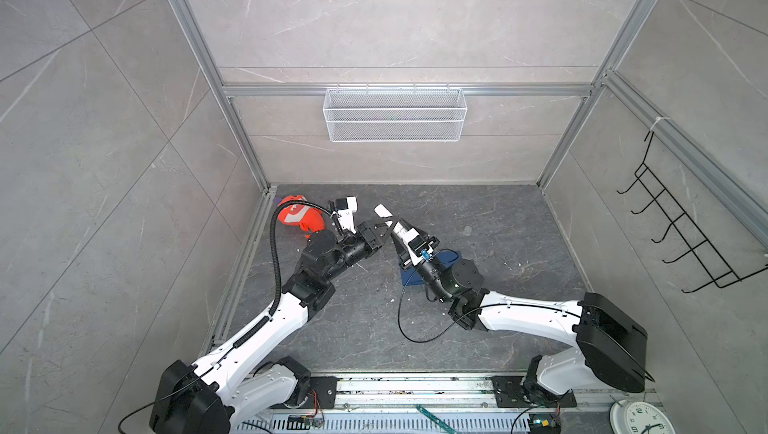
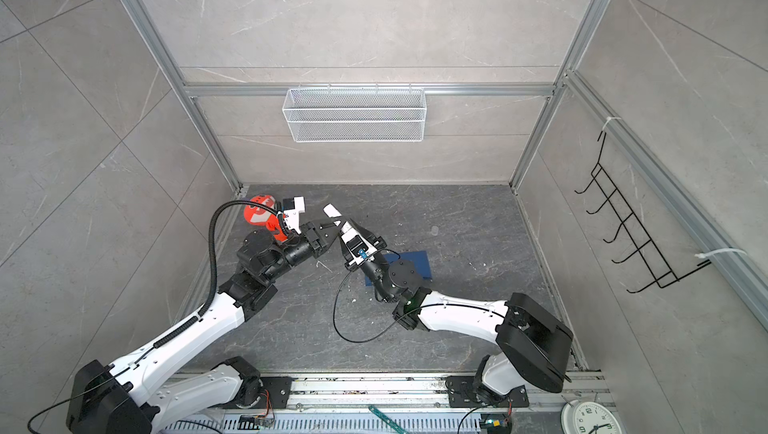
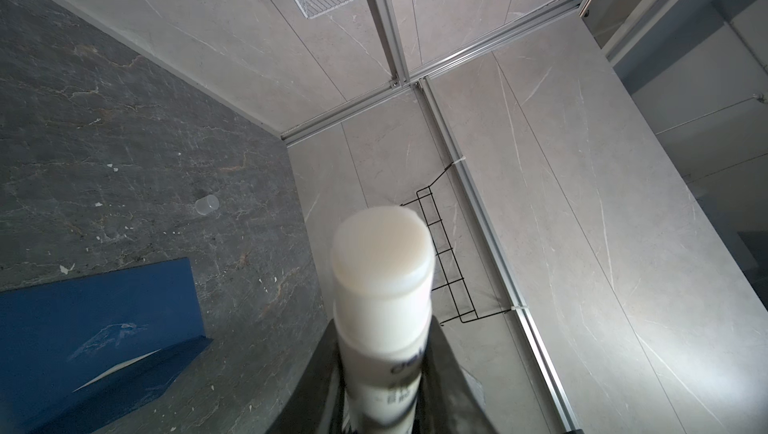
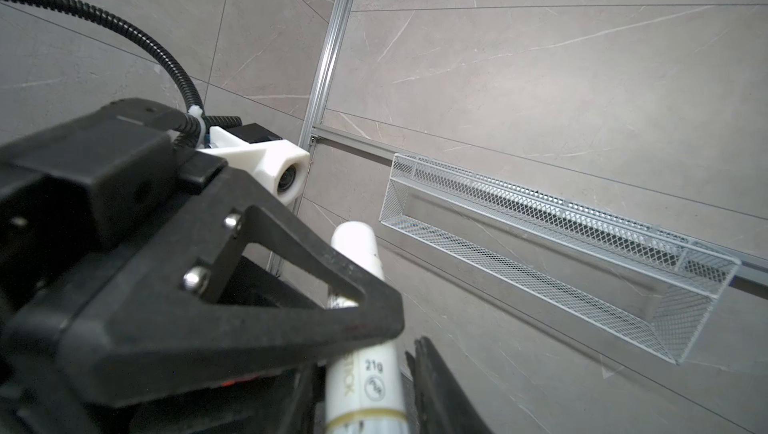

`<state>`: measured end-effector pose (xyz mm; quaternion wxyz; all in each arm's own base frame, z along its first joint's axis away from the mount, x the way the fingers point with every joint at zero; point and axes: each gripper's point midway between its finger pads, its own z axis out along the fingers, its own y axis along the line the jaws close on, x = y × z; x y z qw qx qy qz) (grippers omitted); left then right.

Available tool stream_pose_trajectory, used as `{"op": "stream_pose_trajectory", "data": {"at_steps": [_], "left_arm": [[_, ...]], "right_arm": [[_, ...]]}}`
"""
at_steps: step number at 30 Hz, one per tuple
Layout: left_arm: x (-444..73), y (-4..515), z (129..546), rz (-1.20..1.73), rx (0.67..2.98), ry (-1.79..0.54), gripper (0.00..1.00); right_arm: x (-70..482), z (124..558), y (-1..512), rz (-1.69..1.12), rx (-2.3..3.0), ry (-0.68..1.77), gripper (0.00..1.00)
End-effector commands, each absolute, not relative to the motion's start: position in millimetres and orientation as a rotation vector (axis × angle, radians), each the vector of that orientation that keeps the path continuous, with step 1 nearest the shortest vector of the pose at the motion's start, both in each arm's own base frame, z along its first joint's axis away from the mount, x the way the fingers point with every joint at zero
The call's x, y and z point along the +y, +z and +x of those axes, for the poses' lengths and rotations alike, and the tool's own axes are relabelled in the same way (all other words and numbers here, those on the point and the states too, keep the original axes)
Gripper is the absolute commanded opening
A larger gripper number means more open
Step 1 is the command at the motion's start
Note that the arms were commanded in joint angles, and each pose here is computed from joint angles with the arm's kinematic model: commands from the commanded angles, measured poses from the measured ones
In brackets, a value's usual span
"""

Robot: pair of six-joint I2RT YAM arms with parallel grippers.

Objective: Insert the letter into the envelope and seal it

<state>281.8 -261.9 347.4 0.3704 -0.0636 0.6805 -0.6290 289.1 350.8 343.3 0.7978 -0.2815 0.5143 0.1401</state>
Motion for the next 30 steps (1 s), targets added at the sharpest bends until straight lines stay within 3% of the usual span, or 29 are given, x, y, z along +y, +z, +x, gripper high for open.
{"op": "stream_pose_trajectory", "data": {"at_steps": [1,8,11,20,30], "left_arm": [[-268,382,270,-0.065,1.67,-1.679,0.0],[-270,382,268,-0.034,1.681,-1.676,0.0],[-270,380,268,-0.012,1.698,-1.639,0.02],[-261,360,268,0.108,1.805,-1.386,0.69],[-264,273,287,0.209,2.095,-1.092,0.99]], "right_arm": [[355,296,343,-0.587,1.131,0.293,0.38],[358,297,342,-0.603,1.146,0.29,0.18],[353,295,343,-0.605,1.166,0.297,0.02],[304,278,331,-0.661,1.395,0.287,0.0],[221,261,285,-0.634,2.023,0.221,0.0]]}}
